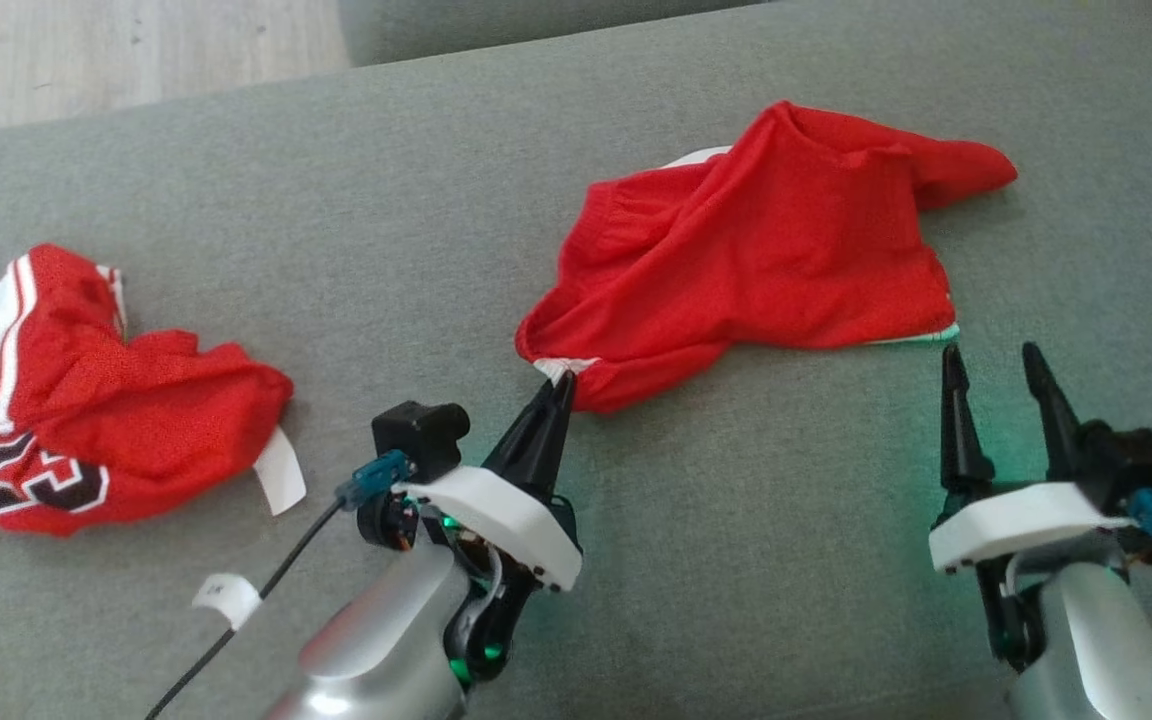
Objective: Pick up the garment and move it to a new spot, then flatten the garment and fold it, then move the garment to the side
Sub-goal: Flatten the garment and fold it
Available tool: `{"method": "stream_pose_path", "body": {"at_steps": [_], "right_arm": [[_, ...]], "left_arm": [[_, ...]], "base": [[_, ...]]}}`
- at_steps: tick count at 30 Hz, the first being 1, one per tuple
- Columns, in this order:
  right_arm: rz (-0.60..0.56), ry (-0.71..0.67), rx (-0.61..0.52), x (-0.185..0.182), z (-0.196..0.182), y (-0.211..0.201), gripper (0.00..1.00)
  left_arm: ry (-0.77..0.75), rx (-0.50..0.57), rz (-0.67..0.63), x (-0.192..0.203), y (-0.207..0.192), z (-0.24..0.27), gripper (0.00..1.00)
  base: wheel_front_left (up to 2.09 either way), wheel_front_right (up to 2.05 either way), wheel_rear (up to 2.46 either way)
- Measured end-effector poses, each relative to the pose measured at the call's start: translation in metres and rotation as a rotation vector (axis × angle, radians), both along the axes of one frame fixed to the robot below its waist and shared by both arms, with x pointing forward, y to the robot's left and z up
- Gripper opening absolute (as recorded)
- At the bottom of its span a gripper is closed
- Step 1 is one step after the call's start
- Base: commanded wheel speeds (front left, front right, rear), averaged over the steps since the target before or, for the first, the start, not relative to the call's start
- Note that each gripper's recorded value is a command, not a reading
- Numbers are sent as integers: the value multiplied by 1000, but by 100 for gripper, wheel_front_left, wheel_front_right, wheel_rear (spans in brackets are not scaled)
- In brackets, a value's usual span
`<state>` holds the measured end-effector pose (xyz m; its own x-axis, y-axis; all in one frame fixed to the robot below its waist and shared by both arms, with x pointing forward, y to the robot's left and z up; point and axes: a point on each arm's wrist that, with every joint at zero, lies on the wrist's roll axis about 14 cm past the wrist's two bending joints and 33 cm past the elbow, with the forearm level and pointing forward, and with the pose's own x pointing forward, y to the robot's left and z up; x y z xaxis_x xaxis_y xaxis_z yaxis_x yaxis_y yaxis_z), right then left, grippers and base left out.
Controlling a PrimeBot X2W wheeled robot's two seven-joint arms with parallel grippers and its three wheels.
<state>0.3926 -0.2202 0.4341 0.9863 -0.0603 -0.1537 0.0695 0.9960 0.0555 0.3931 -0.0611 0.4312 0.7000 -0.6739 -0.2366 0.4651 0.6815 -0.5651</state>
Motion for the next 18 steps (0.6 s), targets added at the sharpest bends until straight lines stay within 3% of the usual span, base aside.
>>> {"method": "stream_pose_path", "body": {"at_steps": [10, 18], "right_arm": [[27, 163, -75, 3, -32, -4, 100], [126, 300, -235, 12, -55, -2, 100]], "left_arm": [[-125, 28, 27, 6, 21, 14, 0], [-144, 31, 37, 7, 25, 14, 0]], "base": [[0, 0, 0], [0, 0, 0]]}}
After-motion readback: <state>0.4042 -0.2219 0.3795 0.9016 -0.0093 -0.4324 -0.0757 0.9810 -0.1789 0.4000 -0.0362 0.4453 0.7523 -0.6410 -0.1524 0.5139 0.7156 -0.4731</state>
